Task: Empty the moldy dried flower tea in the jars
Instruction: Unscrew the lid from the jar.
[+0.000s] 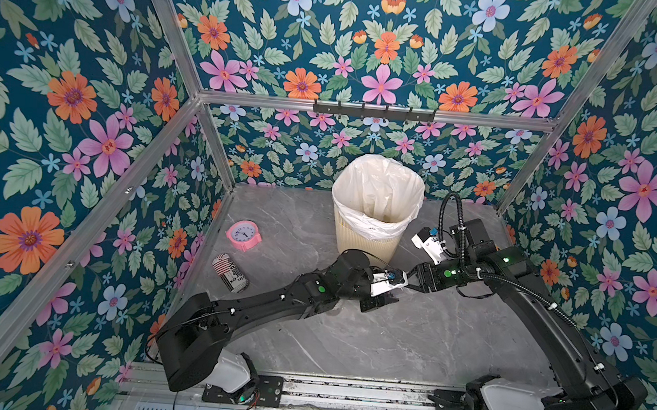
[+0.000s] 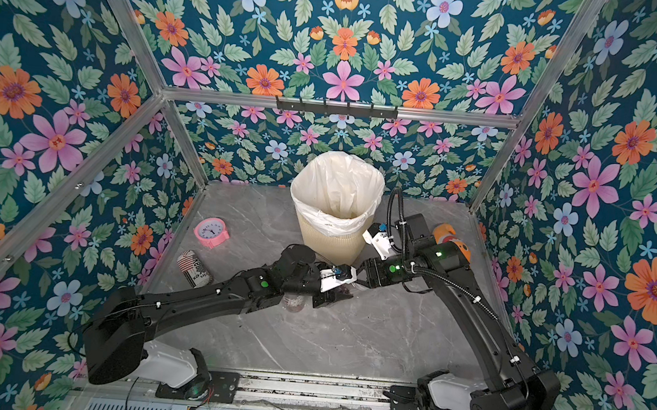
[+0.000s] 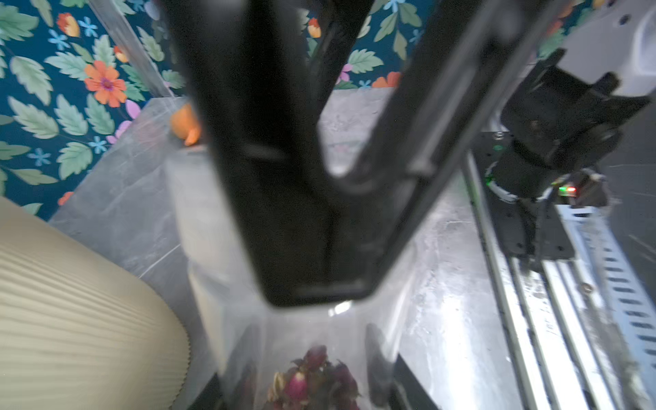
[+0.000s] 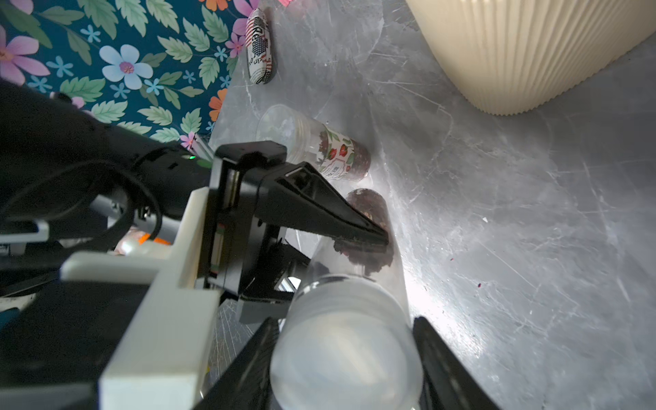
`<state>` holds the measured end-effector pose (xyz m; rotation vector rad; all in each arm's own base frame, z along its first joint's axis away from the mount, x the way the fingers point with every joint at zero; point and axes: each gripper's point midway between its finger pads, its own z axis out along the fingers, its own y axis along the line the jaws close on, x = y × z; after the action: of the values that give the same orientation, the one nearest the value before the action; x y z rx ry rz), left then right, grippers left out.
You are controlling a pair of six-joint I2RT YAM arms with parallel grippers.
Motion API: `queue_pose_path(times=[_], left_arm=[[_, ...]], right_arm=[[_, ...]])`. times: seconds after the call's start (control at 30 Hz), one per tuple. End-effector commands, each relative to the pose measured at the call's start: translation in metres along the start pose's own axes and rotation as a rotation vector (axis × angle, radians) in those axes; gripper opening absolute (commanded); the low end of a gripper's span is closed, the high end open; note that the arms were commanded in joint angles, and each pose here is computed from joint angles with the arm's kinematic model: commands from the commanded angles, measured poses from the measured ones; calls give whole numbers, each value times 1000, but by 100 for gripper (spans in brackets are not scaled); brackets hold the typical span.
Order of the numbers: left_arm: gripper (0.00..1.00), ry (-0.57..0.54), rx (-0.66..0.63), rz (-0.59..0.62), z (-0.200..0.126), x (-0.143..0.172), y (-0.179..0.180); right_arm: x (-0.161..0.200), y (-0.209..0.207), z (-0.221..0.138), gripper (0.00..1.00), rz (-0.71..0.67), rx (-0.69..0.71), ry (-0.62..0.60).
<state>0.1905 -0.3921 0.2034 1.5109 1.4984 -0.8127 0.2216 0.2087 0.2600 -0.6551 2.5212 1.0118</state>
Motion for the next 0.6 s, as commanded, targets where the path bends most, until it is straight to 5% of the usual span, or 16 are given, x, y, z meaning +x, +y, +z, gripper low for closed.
queue_pose_path(times=[0.0,0.2,0.57], left_arm=[[48,-93,216,-29,-9,-21,-26],[48,-67,320,-83,-8,-17,-30],[48,-58,62,-17,-4,1,3]], right_arm=[[10,29,-4,54,-90,-156,20],[13,35,-9,54,-137,-179,-1],[-13,20,-22,54,-44,-80,-104]])
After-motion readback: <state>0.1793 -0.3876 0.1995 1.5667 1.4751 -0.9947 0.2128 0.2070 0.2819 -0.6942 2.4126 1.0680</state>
